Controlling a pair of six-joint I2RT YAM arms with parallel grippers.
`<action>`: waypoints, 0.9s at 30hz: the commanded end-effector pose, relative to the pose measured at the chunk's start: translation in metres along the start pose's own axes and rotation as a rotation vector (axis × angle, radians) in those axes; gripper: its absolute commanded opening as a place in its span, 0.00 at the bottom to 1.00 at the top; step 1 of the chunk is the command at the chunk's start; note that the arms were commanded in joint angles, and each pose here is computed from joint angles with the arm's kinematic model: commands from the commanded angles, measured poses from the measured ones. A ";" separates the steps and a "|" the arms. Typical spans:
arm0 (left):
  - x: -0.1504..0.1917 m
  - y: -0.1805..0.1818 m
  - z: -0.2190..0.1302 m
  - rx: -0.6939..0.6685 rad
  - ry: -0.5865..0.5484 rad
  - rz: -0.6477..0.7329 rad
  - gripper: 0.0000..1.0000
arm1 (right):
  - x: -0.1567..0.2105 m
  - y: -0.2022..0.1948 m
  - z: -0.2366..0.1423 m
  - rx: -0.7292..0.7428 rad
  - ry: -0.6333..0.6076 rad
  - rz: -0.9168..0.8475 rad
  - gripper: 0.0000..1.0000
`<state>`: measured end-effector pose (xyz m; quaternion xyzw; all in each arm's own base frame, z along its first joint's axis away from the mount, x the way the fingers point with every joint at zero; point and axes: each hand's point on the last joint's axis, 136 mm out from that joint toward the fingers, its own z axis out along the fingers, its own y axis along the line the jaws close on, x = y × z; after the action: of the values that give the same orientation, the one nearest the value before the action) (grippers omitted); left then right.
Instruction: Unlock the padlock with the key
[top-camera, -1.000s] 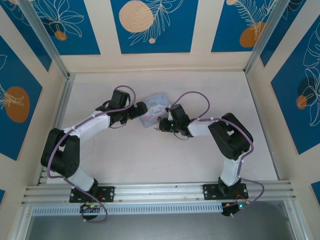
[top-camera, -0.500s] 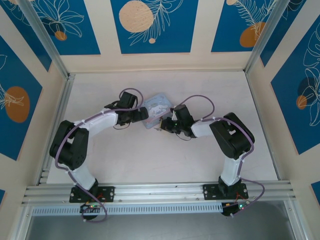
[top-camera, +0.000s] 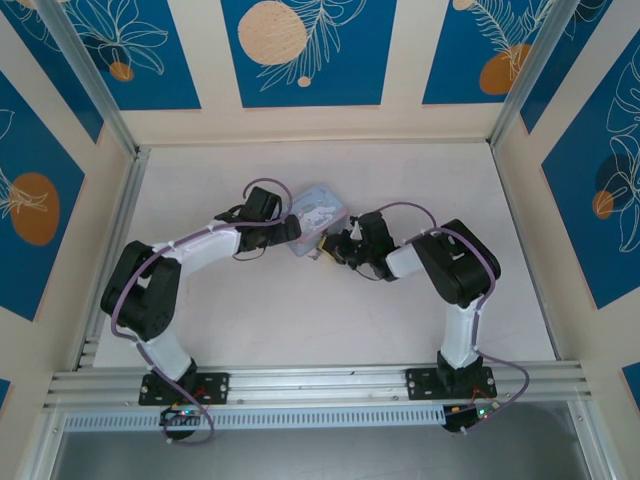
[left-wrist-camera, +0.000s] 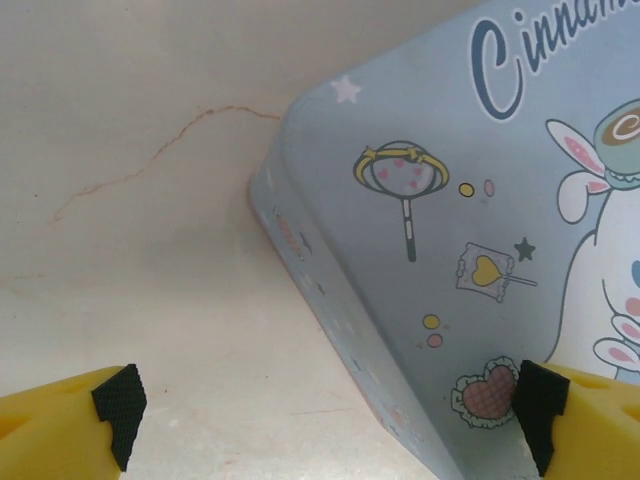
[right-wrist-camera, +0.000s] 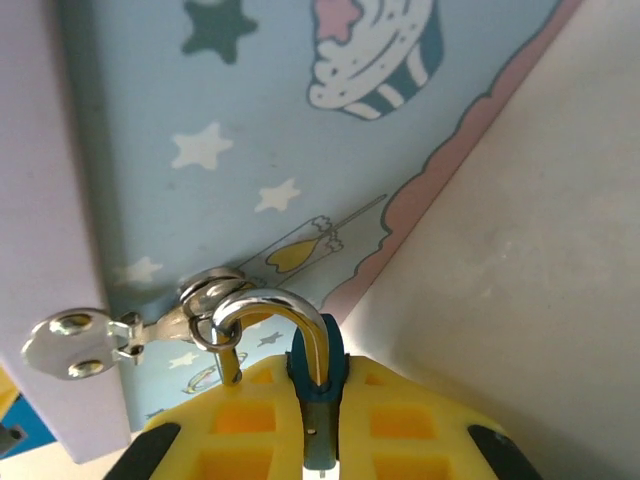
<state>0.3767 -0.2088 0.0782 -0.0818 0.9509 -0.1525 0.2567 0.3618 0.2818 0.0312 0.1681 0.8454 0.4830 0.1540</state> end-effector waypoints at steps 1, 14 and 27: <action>0.055 0.035 0.018 -0.132 0.174 0.033 0.93 | -0.017 -0.016 0.000 0.038 -0.034 0.091 0.00; 0.062 0.036 0.024 -0.128 0.200 0.005 0.91 | -0.078 -0.005 -0.026 0.038 0.000 0.009 0.00; 0.039 0.012 -0.006 -0.027 0.135 0.048 0.98 | -0.028 -0.019 -0.086 0.048 -0.023 -0.005 0.00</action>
<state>0.3763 -0.2196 0.0786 -0.0803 0.9480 -0.1728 0.2550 0.3591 0.1951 0.0386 0.2045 0.8574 0.4505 0.1421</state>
